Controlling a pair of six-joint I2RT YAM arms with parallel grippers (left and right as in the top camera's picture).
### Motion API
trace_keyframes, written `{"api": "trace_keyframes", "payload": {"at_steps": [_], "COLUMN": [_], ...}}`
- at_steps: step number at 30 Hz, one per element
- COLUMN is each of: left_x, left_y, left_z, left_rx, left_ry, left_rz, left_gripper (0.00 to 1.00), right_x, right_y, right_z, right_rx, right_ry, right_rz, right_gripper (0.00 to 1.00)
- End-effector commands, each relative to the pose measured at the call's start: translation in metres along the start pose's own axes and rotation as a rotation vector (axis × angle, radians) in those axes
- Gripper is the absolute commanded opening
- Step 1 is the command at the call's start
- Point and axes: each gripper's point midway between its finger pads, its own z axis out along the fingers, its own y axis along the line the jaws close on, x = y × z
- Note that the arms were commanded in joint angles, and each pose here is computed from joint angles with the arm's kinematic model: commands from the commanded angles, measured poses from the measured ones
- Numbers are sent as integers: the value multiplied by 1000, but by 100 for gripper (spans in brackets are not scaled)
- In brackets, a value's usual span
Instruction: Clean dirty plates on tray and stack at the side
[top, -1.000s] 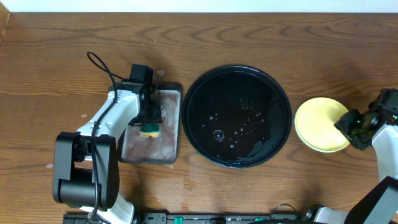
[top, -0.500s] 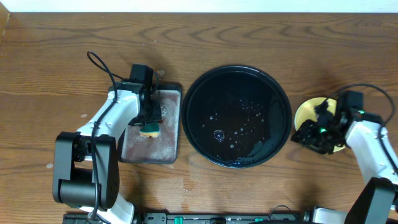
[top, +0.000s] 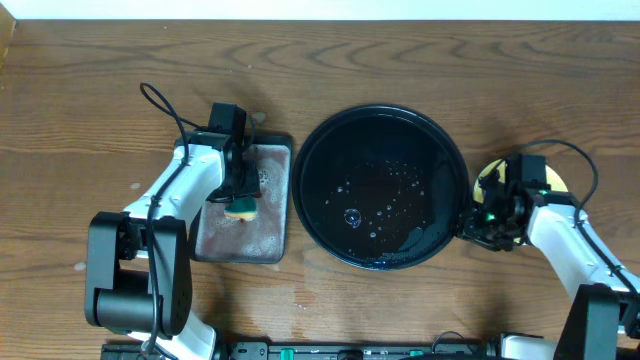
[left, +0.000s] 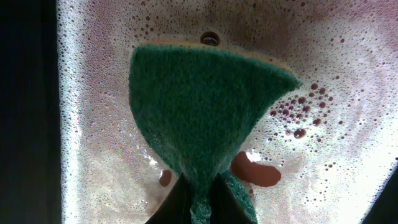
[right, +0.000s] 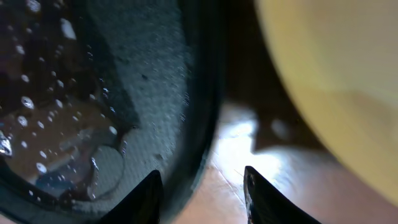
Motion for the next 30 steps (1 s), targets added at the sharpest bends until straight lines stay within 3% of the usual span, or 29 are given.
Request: {"api": "trace_keyframes", "payload": {"at_steps": [1,30], "left_x": [0,0], "left_y": [2,2], "left_z": [5,5], "left_rx": [-13,-13], "left_ry": [13,13], "left_rz": [6,6], "left_gripper": [7,7], "right_x": [1,-3], "right_y": [7,45], "right_z": [1,10], "right_rx": [-7,-51], "right_ry": [-18,-62], "right_rz": [14,-96], "right_gripper": [39,40]}}
